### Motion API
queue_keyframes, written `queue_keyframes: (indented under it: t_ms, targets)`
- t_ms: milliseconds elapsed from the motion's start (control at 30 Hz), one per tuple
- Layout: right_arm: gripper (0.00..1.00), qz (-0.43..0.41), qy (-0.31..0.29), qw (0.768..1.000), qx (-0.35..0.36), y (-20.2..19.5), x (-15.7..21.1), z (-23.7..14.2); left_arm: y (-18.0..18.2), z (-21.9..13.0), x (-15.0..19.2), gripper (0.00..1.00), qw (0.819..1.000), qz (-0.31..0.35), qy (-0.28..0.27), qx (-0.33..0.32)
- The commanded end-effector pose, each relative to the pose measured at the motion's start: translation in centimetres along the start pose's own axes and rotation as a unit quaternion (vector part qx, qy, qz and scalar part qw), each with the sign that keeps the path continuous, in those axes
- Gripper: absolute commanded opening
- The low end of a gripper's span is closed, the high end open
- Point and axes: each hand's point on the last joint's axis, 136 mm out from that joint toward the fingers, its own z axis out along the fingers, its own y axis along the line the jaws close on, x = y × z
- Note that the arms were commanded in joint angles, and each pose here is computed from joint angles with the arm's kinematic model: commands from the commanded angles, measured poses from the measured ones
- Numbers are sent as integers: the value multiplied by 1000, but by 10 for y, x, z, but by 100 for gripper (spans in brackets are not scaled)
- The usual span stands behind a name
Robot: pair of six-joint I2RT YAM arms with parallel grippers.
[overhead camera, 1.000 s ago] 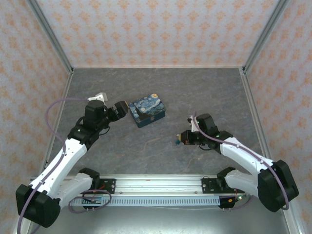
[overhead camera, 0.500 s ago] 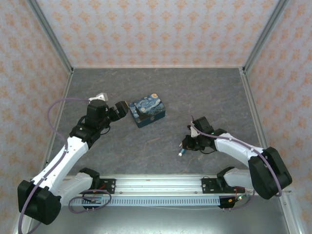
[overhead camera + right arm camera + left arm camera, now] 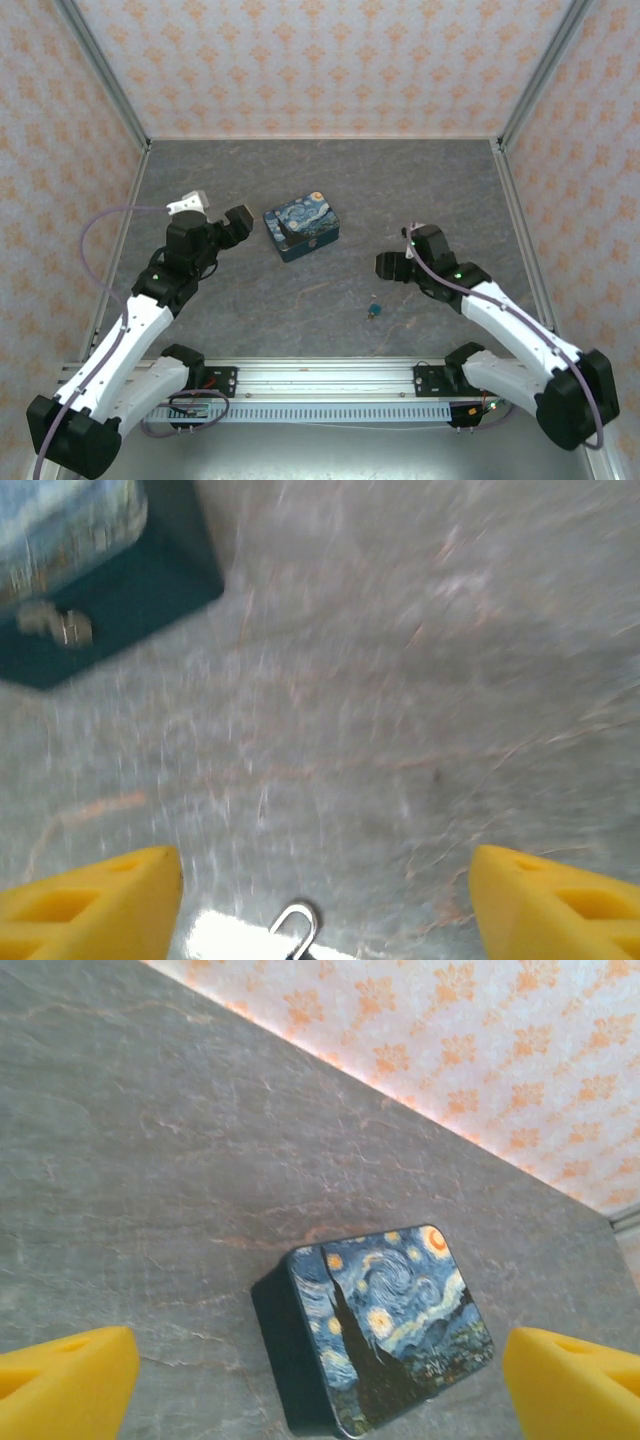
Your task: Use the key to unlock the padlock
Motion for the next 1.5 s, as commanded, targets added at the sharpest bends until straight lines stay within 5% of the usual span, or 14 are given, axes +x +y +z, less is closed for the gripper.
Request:
queue_keyframes:
  t_ms: [0, 67, 300, 533, 1033, 1467]
  targets:
    - [90, -14, -110, 990, 87, -27, -44, -27, 12, -6, -18, 94, 997, 39, -56, -29]
    - [100, -24, -157, 981, 107, -32, -61, -41, 14, -10, -26, 94, 995, 53, -79, -35]
    - [99, -84, -228, 954, 177, -65, -80, -44, 59, -15, -34, 94, 974, 79, -161, -135]
    - [99, -14, -273, 942, 194, -132, -77, -10, 112, -5, -14, 95, 939, 151, -136, -277]
    - [99, -3, -271, 951, 147, -164, -84, 62, 108, 56, 7, 95, 934, 249, -142, -213]
    - [99, 22, -250, 953, 173, -179, -89, 68, 128, 115, 28, 95, 945, 254, -106, -176]
